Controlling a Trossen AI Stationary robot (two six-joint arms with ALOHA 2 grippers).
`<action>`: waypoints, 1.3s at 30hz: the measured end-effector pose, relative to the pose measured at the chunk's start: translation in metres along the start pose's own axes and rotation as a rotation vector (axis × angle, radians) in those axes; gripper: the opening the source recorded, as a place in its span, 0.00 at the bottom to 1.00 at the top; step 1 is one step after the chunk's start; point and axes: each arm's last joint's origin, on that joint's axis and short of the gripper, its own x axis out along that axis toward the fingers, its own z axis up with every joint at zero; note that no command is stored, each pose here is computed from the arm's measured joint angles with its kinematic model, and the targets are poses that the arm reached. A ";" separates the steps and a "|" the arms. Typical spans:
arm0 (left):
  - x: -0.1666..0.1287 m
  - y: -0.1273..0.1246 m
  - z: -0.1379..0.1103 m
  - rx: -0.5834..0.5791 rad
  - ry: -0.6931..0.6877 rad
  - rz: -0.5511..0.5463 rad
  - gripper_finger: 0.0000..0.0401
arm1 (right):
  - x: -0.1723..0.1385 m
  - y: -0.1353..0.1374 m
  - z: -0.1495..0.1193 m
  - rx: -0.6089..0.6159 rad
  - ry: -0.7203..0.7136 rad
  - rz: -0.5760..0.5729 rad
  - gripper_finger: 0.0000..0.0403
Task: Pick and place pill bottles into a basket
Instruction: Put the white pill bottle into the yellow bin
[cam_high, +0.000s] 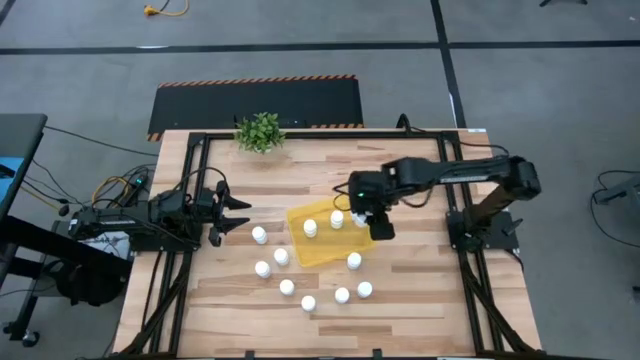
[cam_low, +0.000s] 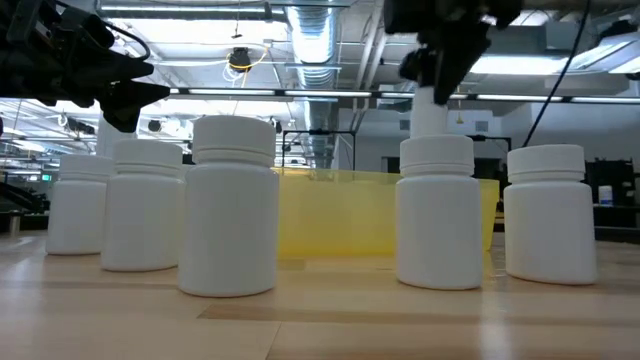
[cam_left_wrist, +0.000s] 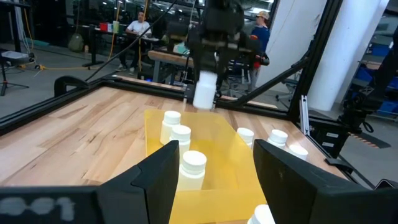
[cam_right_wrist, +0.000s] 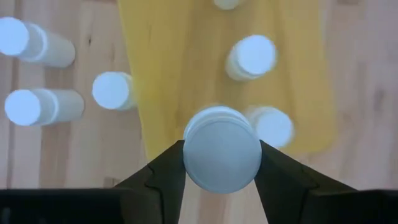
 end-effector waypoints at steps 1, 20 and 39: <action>0.000 0.000 0.000 0.000 0.000 0.000 0.48 | 0.008 0.000 0.002 -0.011 0.022 0.013 0.38; 0.000 0.000 0.000 0.000 0.000 0.001 0.48 | 0.102 0.002 0.027 -0.135 0.135 0.067 0.38; 0.000 0.000 0.000 0.000 0.000 0.001 0.48 | 0.108 0.002 0.025 -0.149 0.165 0.076 0.57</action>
